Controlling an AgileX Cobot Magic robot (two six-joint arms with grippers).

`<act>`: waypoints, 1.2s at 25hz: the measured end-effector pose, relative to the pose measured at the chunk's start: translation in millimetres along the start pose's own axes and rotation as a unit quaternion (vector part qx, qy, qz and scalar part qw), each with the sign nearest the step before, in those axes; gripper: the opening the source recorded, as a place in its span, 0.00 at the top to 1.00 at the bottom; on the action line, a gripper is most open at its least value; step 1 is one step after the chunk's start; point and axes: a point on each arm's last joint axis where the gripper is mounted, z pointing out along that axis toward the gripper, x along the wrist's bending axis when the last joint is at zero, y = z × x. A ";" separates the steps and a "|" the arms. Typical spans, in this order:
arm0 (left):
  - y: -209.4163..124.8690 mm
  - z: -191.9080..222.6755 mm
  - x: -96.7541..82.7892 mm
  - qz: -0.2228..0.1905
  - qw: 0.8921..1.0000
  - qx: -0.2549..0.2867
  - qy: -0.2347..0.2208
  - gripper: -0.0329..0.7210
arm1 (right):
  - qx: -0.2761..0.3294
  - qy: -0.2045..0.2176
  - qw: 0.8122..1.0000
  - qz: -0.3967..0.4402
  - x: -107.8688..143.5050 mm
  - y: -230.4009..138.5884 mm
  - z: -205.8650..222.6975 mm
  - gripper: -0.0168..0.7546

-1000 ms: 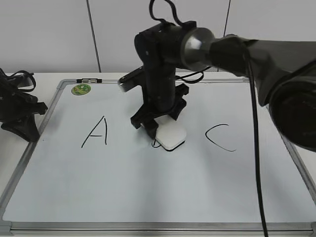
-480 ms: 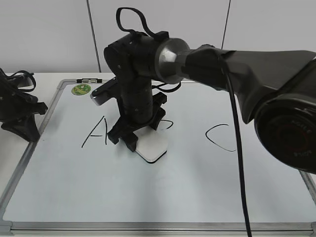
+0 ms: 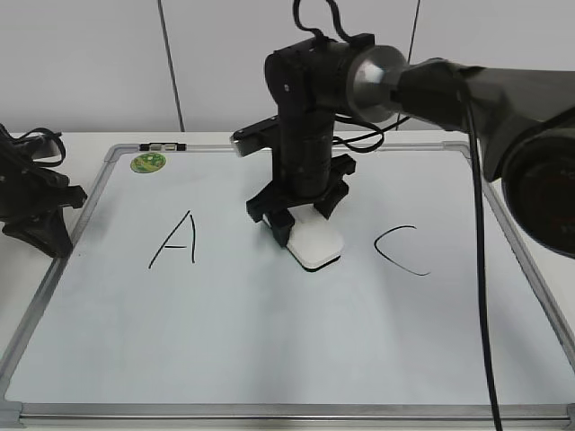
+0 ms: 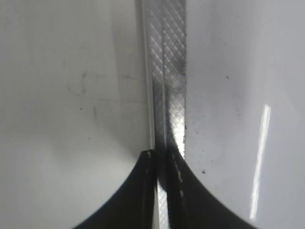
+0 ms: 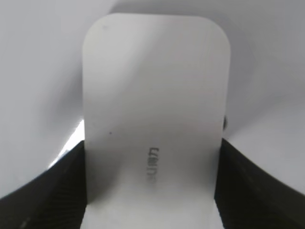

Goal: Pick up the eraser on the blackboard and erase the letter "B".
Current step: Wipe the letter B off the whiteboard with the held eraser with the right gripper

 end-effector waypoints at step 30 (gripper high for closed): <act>0.0 0.0 -0.2 -0.001 1.000 0.000 -0.001 0.94 | -0.007 0.023 0.998 -0.050 42.6 1.9 -4.0 0.26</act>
